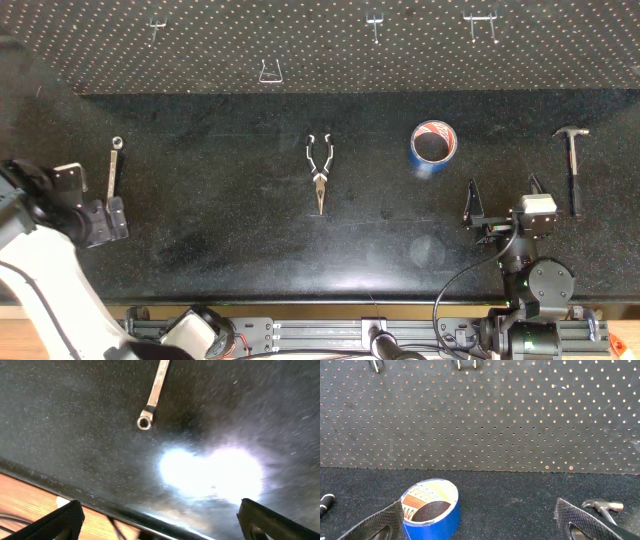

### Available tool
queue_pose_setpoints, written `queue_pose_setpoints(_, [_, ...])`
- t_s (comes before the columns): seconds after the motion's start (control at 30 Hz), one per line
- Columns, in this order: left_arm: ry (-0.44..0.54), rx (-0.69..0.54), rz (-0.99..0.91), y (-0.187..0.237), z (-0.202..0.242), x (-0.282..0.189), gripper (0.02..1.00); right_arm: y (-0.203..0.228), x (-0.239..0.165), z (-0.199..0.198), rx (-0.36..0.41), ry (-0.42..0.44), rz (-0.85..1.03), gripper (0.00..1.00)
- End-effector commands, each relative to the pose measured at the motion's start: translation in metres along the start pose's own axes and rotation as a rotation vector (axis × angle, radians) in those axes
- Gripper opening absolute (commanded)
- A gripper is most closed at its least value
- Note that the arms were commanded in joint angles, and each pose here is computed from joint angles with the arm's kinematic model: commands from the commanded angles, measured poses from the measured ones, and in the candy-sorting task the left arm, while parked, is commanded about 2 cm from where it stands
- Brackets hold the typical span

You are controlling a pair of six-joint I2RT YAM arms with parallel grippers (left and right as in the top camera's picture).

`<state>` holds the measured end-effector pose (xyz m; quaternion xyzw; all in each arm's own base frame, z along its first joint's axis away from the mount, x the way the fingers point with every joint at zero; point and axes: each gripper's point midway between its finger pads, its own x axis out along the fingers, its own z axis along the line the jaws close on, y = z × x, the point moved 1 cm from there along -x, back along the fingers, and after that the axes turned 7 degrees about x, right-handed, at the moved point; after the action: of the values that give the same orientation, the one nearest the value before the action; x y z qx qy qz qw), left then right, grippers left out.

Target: Place Tools Onto Pegboard

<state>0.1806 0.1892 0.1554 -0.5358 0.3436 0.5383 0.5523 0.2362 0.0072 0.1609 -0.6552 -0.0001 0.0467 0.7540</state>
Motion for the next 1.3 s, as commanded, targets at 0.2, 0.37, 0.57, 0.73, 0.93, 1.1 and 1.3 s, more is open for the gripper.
queue_pose_setpoints(0.2, [0.105, 0.127, 0.073, -0.039, 0.029, 0.049, 0.993, 0.0, 0.0, -0.002, 0.016, 0.013, -0.003, 0.985])
queue_pose_setpoints(0.37, [0.11, 0.147, 0.071, -0.065, 0.037, 0.078, 0.993, 0.0, 0.0, -0.002, 0.015, 0.013, -0.003, 0.985])
queue_pose_setpoints(0.57, [0.128, 0.161, 0.087, -0.075, 0.032, 0.108, 0.996, 0.0, 0.0, -0.002, 0.015, 0.013, -0.003, 0.985])
queue_pose_setpoints(0.73, [0.144, 0.179, 0.096, -0.086, 0.022, 0.13, 0.993, 0.0, 0.0, -0.002, 0.016, 0.013, -0.003, 0.982])
queue_pose_setpoints(0.93, [0.152, 0.176, 0.082, -0.101, 0.018, 0.144, 0.993, 0.0, 0.0, -0.002, 0.015, 0.013, -0.003, 0.987])
queue_pose_setpoints(1.1, [0.169, 0.185, 0.066, -0.113, 0.014, 0.149, 0.993, 0.0, 0.0, -0.002, 0.015, 0.013, -0.003, 0.985])
queue_pose_setpoints(1.3, [0.17, 0.151, 0.034, -0.121, 0.014, 0.153, 0.996, 0.0, 0.0, -0.002, 0.016, 0.013, -0.003, 0.985])
